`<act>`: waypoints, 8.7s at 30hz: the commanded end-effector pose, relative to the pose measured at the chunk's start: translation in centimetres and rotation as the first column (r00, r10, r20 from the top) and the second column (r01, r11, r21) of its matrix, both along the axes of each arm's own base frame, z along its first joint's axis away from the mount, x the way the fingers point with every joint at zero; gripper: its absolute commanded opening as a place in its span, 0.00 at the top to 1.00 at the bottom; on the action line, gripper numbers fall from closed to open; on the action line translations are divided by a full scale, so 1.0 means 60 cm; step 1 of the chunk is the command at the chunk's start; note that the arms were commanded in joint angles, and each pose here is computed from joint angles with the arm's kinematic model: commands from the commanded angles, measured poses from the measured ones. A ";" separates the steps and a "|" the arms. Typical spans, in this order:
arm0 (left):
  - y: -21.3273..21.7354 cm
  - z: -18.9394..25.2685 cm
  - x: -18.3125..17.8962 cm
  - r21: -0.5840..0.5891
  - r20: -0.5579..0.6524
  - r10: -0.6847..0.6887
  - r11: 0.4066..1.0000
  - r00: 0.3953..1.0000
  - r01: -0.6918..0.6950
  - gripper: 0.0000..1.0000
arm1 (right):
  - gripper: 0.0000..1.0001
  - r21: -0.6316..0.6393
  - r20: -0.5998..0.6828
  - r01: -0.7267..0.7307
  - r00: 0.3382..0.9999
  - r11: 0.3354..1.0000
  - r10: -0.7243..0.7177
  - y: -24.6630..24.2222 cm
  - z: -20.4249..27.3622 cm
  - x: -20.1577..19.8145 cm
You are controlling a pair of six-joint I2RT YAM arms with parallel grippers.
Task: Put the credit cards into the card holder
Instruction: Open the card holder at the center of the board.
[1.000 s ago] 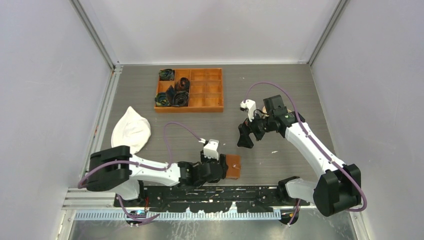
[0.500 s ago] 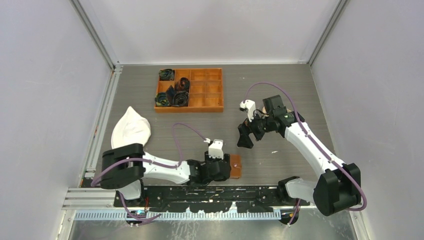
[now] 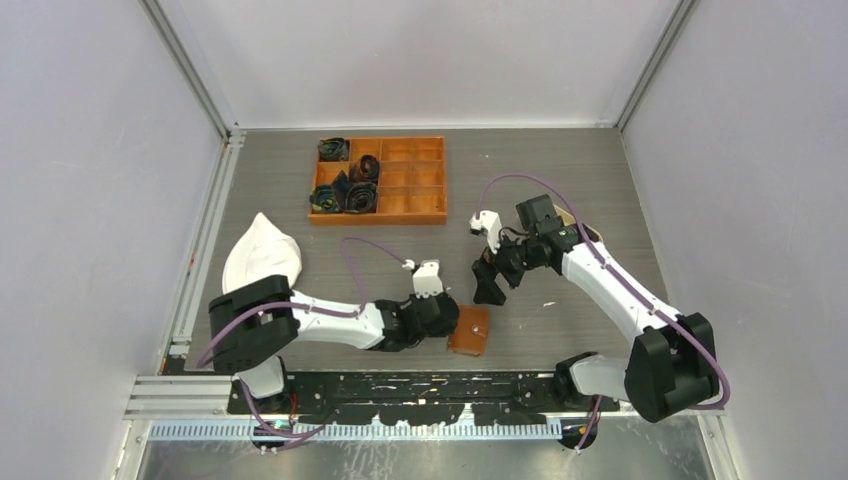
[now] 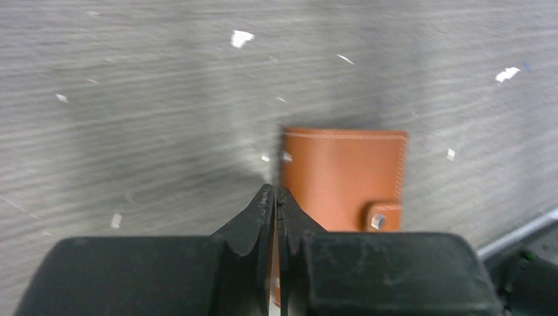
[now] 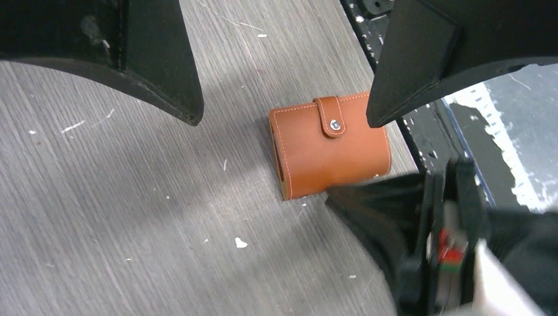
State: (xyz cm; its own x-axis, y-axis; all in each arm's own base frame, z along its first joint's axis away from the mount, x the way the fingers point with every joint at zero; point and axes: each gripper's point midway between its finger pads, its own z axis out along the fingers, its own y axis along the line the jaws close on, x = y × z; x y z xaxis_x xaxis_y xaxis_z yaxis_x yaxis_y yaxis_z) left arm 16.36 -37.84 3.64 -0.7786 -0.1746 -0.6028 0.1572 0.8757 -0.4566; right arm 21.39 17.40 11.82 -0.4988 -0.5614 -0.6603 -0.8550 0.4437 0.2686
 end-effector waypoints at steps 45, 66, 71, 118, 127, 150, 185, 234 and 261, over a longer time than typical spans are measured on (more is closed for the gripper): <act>0.091 0.098 -0.066 -0.043 0.459 -0.491 0.820 0.740 0.571 0.53 | 0.99 -0.311 0.309 -0.448 0.786 0.838 0.535 0.078 -0.071 -0.052; 0.073 0.140 -0.037 -0.141 0.705 -0.262 0.859 0.660 0.492 0.01 | 0.99 0.061 0.156 -0.268 0.954 0.961 0.256 0.117 0.000 -0.048; 0.056 0.133 -0.047 -0.115 0.701 -0.280 0.864 0.656 0.490 0.00 | 0.99 0.066 0.137 -0.246 0.962 0.967 0.236 0.117 -0.002 -0.044; 0.105 0.169 0.028 -0.053 0.730 -0.218 0.927 0.648 0.372 1.00 | 0.44 0.014 0.251 -0.558 0.805 0.830 0.537 0.060 -0.012 -0.124; 0.130 0.180 0.056 -0.235 0.615 -0.100 0.924 0.782 0.303 1.00 | 0.41 0.122 0.223 -0.363 0.917 0.924 0.331 0.087 0.022 -0.073; 0.185 0.144 0.085 -0.362 0.367 0.179 0.932 0.913 -0.037 1.00 | 0.35 -0.168 -0.020 0.187 0.981 0.968 -0.193 0.136 -0.093 0.030; 0.222 0.043 0.044 -0.251 0.217 0.132 0.965 0.967 -0.076 1.00 | 0.99 -0.016 0.172 0.107 0.980 0.994 -0.102 0.185 0.036 0.061; 0.218 0.068 0.020 -0.266 0.277 0.021 0.962 0.961 0.056 0.48 | 0.82 -0.366 0.128 0.142 0.987 0.920 -0.102 0.011 -0.076 0.075; 0.085 0.097 0.071 -0.104 0.284 -0.172 0.972 0.943 0.209 0.52 | 0.63 -0.441 0.073 0.160 0.987 0.883 -0.143 -0.021 -0.100 0.082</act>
State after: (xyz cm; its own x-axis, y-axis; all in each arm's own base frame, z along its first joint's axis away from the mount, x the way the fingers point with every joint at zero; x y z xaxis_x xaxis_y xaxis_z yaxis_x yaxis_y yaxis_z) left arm 19.73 -32.04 8.73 -0.6297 -0.1445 -0.7633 0.4396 0.7438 -0.5035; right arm 25.77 17.62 7.56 -0.5697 -0.6667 -0.4805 -0.7726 0.6338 0.0366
